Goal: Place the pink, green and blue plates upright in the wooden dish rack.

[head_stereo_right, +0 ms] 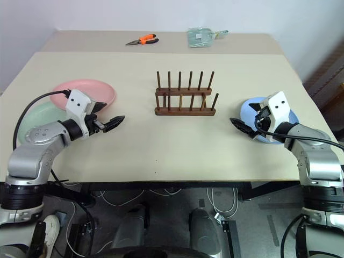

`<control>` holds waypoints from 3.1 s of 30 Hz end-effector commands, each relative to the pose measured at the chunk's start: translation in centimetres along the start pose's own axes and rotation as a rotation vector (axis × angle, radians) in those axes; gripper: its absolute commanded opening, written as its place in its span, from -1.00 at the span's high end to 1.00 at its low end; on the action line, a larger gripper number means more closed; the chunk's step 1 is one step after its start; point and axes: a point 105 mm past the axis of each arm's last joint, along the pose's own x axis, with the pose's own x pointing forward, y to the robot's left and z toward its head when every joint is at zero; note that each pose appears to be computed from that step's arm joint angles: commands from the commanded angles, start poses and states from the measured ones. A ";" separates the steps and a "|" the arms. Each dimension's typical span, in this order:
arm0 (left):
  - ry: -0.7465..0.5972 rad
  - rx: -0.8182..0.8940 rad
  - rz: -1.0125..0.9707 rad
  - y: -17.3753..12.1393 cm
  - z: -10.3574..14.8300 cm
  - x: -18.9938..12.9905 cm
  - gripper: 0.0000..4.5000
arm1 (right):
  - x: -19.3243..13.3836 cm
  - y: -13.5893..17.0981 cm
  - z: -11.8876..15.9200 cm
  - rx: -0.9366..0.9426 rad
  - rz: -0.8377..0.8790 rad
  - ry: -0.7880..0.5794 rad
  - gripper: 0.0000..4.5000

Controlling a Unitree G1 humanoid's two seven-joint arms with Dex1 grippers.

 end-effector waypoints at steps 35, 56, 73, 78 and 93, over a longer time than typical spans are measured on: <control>0.051 0.147 -0.489 -7.9 -0.1 13.1 -0.79 | 3.0 13.4 0.5 0.083 0.116 -0.108 -1.00; 0.038 0.350 -0.867 -11.7 -0.5 7.8 0.66 | -2.4 10.9 -1.5 0.065 0.169 0.053 -1.00; 0.253 0.233 -0.709 -7.2 -3.6 1.5 -0.30 | -3.5 9.4 -4.4 0.007 0.091 0.175 0.07; 0.161 0.156 -0.743 -11.9 -2.7 0.9 0.79 | -2.6 9.4 -5.0 -0.043 0.095 0.197 1.00; 0.185 0.038 -0.292 -14.1 -3.5 9.0 0.79 | 2.8 5.5 -5.3 -0.191 -0.155 0.233 1.00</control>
